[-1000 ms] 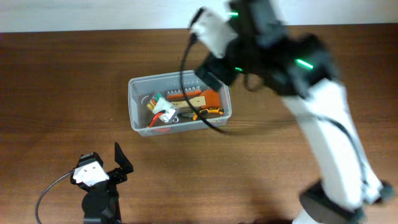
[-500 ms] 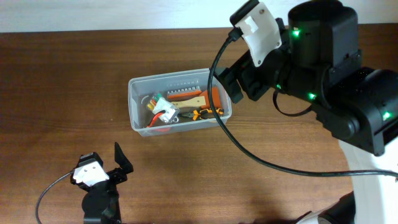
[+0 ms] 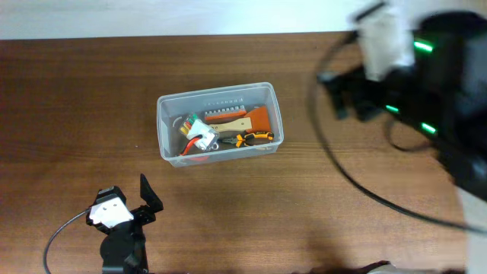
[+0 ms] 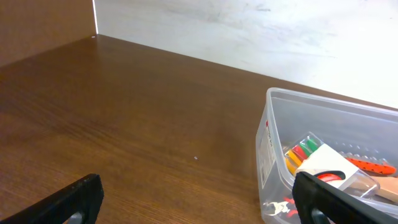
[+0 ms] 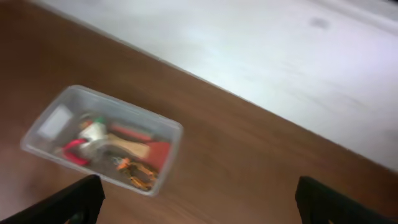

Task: Pack container

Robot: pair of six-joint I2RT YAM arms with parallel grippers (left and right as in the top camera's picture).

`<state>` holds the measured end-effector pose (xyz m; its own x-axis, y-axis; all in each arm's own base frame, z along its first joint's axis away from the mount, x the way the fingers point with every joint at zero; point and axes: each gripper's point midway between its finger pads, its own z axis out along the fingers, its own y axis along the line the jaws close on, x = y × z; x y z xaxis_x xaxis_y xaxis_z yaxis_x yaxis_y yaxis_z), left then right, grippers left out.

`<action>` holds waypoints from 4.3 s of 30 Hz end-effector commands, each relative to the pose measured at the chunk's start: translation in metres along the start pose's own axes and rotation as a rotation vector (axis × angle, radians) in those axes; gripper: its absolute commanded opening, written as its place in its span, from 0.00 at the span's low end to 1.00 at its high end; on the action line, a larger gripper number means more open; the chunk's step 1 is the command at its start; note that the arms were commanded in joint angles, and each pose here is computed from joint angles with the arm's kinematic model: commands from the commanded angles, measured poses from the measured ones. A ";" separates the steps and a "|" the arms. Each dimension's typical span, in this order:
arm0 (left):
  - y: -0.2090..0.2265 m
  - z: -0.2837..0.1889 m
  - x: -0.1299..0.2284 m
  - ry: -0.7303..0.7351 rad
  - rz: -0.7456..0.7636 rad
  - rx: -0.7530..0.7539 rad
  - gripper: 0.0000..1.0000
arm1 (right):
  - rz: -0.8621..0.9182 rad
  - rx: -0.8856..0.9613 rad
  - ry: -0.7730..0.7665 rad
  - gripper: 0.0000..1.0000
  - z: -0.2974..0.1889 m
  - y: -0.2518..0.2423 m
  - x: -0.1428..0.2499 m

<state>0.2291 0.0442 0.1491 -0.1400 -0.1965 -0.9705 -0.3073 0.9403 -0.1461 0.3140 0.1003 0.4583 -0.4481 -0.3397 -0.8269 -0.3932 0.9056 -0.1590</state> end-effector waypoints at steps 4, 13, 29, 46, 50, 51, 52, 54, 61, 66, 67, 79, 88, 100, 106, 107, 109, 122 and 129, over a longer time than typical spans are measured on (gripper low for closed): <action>0.000 0.000 0.001 0.002 0.010 0.000 0.99 | 0.135 0.245 -0.128 0.99 -0.056 -0.050 0.077; 0.000 0.000 0.001 0.002 0.010 0.000 0.99 | 0.160 0.198 -0.087 0.99 0.011 -0.003 0.249; 0.000 0.000 0.001 0.002 0.010 0.000 0.99 | 0.271 0.126 -0.108 0.99 0.077 0.032 0.359; 0.000 0.000 0.001 0.002 0.010 0.000 0.99 | 0.280 0.116 -0.067 0.99 0.088 0.035 0.375; 0.000 0.000 0.001 0.002 0.010 0.000 0.99 | 0.281 0.126 -0.057 0.99 0.088 0.034 0.377; 0.000 0.000 0.001 0.002 0.010 0.000 0.99 | 0.282 0.126 -0.056 0.99 0.088 0.034 0.377; 0.000 0.000 0.001 0.002 0.010 0.000 0.99 | 0.282 0.125 -0.056 0.99 0.088 0.034 0.377; 0.000 0.000 0.001 0.002 0.010 0.000 0.99 | 0.282 0.125 -0.056 0.98 0.088 0.034 0.377; 0.000 0.000 0.001 0.002 0.010 0.000 0.99 | 0.282 0.125 -0.056 0.99 0.088 0.034 0.377; 0.000 0.000 0.001 0.002 0.010 0.000 0.99 | 0.282 0.125 -0.056 0.99 0.088 0.034 0.377; 0.000 0.000 0.001 0.002 0.010 0.000 0.99 | 0.282 0.125 -0.056 0.99 0.088 0.034 0.377; 0.000 0.000 0.001 0.002 0.010 0.000 0.99 | 0.282 0.125 -0.056 0.99 0.088 0.034 0.377; 0.000 0.000 0.001 0.002 0.010 0.000 0.99 | 0.282 0.125 -0.056 0.99 0.088 0.034 0.377; 0.000 0.000 0.001 0.002 0.010 0.000 0.99 | 0.282 0.125 -0.056 0.99 0.088 0.034 0.377; 0.000 0.000 0.001 0.002 0.010 0.000 0.99 | 0.282 0.125 -0.056 0.99 0.088 0.034 0.377; 0.000 0.000 0.001 0.002 0.010 0.000 0.99 | 0.282 0.125 -0.056 0.99 0.088 0.034 0.377; 0.000 0.000 0.001 0.002 0.010 0.000 0.99 | 0.281 0.125 -0.057 0.99 0.088 0.034 0.377; 0.000 0.000 0.001 0.001 0.010 0.000 0.99 | 0.282 0.125 -0.056 0.99 0.088 0.034 0.377; 0.000 0.000 0.001 0.002 0.010 0.000 0.99 | 0.282 0.125 -0.056 0.99 0.088 0.034 0.377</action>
